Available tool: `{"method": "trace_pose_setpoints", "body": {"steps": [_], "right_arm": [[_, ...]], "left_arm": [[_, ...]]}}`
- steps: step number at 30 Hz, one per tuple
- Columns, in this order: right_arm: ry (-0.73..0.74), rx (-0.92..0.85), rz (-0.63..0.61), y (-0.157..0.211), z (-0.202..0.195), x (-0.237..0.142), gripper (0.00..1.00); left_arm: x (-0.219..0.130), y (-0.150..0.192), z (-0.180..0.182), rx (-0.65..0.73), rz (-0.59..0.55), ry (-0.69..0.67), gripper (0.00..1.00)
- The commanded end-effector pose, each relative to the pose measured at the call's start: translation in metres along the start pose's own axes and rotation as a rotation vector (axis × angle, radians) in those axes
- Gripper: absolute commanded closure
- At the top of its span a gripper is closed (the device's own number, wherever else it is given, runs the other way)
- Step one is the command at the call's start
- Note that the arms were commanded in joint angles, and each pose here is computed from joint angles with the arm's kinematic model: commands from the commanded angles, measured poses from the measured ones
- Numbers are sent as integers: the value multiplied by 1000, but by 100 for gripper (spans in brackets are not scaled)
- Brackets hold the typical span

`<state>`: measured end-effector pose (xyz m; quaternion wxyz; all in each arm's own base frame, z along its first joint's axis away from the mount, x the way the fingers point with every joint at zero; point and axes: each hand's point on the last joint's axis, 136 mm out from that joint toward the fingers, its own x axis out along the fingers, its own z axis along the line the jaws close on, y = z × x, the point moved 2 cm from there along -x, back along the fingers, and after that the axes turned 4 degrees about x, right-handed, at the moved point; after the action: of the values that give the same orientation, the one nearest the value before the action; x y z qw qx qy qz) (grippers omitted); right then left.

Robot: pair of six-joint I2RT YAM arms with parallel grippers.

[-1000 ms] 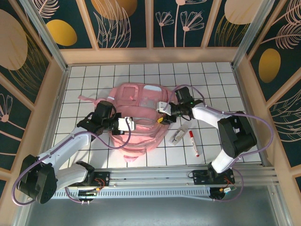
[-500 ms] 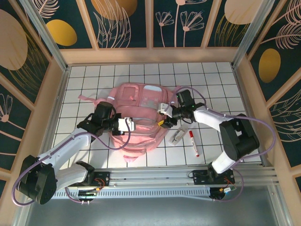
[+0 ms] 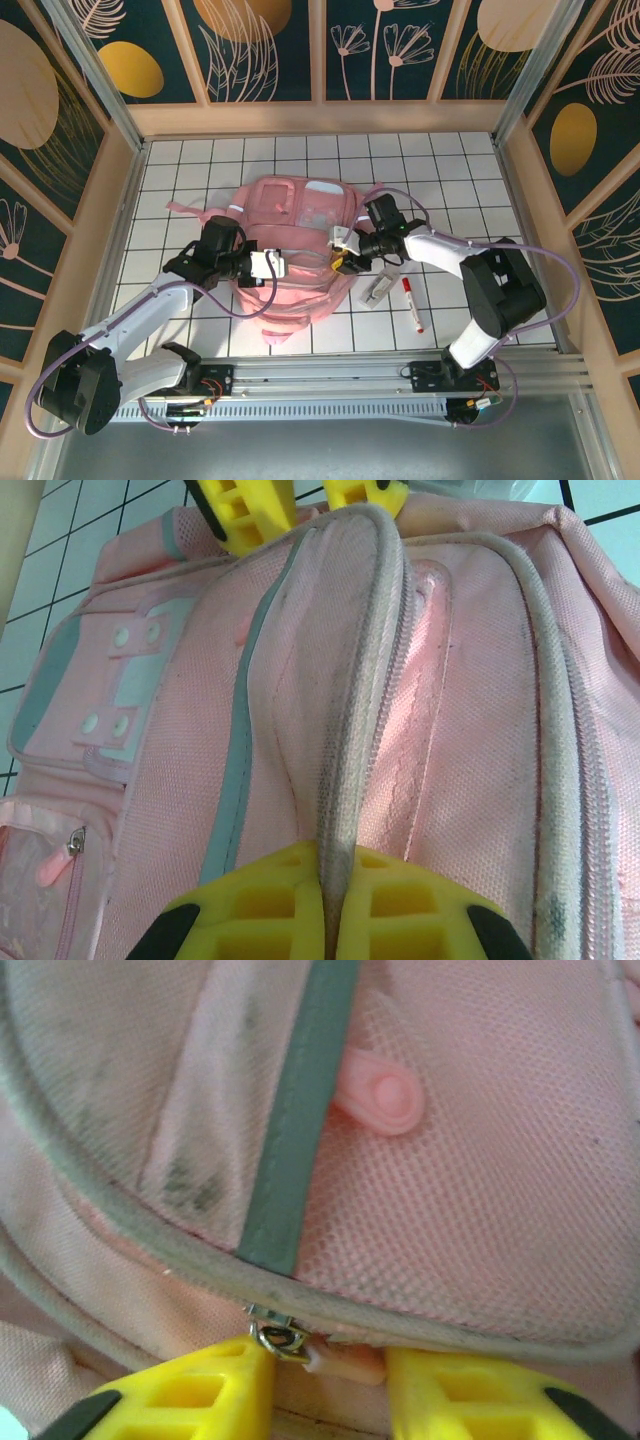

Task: Pack books, pencil case, and school supplies into a backpack

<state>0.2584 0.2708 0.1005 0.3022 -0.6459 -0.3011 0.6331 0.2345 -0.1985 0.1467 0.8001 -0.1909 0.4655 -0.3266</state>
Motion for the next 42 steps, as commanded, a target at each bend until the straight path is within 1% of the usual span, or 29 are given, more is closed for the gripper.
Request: {"method": "trace_pose_setpoints", "body": {"steps": [1, 2, 5, 7, 9, 11, 15, 20, 22, 25, 28, 29, 32, 34, 37, 39, 42], "right_arm": [[-15, -34, 0, -6, 7, -3, 77], [-9, -41, -7, -7, 8, -4, 81], [7, -48, -7, -13, 9, -12, 99], [-1, -49, 1, -17, 11, -17, 100], [-9, -30, 17, -21, 12, -24, 100], [-21, 2, 47, -23, 15, -29, 100], [-59, 66, 60, -28, 28, -37, 100], [-83, 215, 57, -41, 40, -38, 100], [-108, 280, 68, -47, 45, -36, 100], [-111, 453, 65, -58, 45, -30, 100], [-130, 592, 11, -73, 46, -25, 100], [-118, 642, -15, -76, 42, -24, 100], [-59, 754, -99, -83, 24, -21, 100], [6, 775, -135, -80, 4, -22, 100], [106, 802, -122, -65, -38, -27, 100], [131, 773, -97, -65, -52, -22, 100], [192, 735, -99, -61, -86, -26, 100]], "left_arm": [[-7, -26, 19, 57, -112, -62, 100], [-6, -24, 18, 49, -101, -57, 100], [-2, -15, 14, 28, -53, -16, 100], [1, -5, 17, -23, 14, -8, 100], [4, 4, 24, -107, 85, -4, 100], [6, 5, 28, -166, 115, 16, 100], [4, -10, 43, -279, 84, 11, 100], [8, -24, 43, -287, 88, -25, 100], [10, -30, 46, -337, 82, -44, 100], [14, -41, 47, -418, 65, -63, 100], [13, -49, 52, -501, 53, -109, 100], [11, -52, 55, -554, 41, -129, 100], [10, -68, 53, -666, -33, -99, 100], [11, -81, 49, -697, -63, -72, 100], [12, -90, 50, -767, -75, -75, 100], [11, -91, 52, -825, -66, -89, 100], [2, -89, 57, -916, -39, -142, 100]]}}
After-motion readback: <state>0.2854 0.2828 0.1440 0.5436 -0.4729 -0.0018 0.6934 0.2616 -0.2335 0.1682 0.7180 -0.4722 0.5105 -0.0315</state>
